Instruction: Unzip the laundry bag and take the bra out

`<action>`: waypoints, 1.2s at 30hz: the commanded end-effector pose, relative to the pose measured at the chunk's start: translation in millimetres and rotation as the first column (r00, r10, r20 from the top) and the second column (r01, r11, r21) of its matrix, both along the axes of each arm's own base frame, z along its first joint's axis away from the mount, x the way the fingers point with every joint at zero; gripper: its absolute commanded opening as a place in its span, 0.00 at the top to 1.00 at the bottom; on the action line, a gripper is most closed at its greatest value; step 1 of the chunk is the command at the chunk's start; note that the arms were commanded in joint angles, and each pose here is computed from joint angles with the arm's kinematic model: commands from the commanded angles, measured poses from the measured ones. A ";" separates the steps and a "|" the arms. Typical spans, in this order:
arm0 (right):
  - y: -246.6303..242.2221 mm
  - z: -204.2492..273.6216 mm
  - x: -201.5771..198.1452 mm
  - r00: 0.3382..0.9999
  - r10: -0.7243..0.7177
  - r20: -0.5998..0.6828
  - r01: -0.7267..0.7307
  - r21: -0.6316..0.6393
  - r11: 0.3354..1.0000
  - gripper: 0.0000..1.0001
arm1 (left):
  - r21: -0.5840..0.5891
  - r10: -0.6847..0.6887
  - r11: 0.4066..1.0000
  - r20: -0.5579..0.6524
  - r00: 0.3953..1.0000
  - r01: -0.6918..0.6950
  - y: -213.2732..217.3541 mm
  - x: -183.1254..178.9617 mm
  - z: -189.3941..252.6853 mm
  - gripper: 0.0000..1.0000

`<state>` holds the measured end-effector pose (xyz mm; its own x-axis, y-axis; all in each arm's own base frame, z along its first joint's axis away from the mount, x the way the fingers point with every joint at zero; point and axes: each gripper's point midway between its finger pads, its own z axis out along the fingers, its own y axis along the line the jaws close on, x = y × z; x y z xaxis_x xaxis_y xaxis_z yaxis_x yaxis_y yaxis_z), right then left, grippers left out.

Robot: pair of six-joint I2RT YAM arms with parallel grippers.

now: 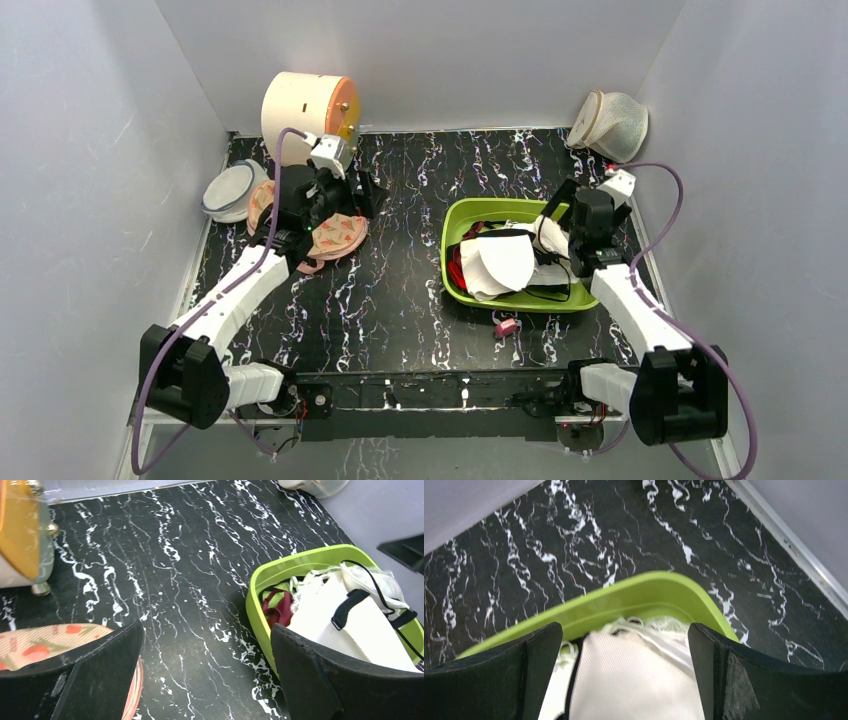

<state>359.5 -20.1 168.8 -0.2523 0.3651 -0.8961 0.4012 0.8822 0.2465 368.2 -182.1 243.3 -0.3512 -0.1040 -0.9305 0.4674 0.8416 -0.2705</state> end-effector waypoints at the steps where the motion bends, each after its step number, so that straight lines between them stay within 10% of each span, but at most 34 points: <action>1: -14.1 60.1 42.1 0.984 -0.088 0.153 0.090 -0.006 0.996 0.02 | -0.001 -0.064 0.998 0.107 0.992 0.064 -17.0 9.7 37.9 0.02; 9: -46.2 79.9 128.2 0.952 -0.237 0.193 0.252 -0.054 0.966 0.02 | 0.042 -0.058 0.998 0.108 0.992 0.054 -17.7 -2.2 20.8 0.02; 15: -59.2 103.7 128.9 0.803 -0.322 0.501 0.407 -0.068 0.911 0.02 | 0.047 -0.071 0.997 0.158 0.985 0.065 -24.7 -15.9 34.4 0.02; 36: -113.5 -20.7 251.9 0.845 -0.433 0.313 0.492 -0.140 0.859 0.02 | 0.074 -0.101 0.993 0.086 0.991 0.095 -37.5 -12.1 15.8 0.02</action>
<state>588.6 -104.4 120.2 0.0522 0.1591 -0.9859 0.6814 0.7160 0.1516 351.9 -215.4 242.6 -0.3069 -0.0066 -0.9517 0.5537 0.8121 -0.1842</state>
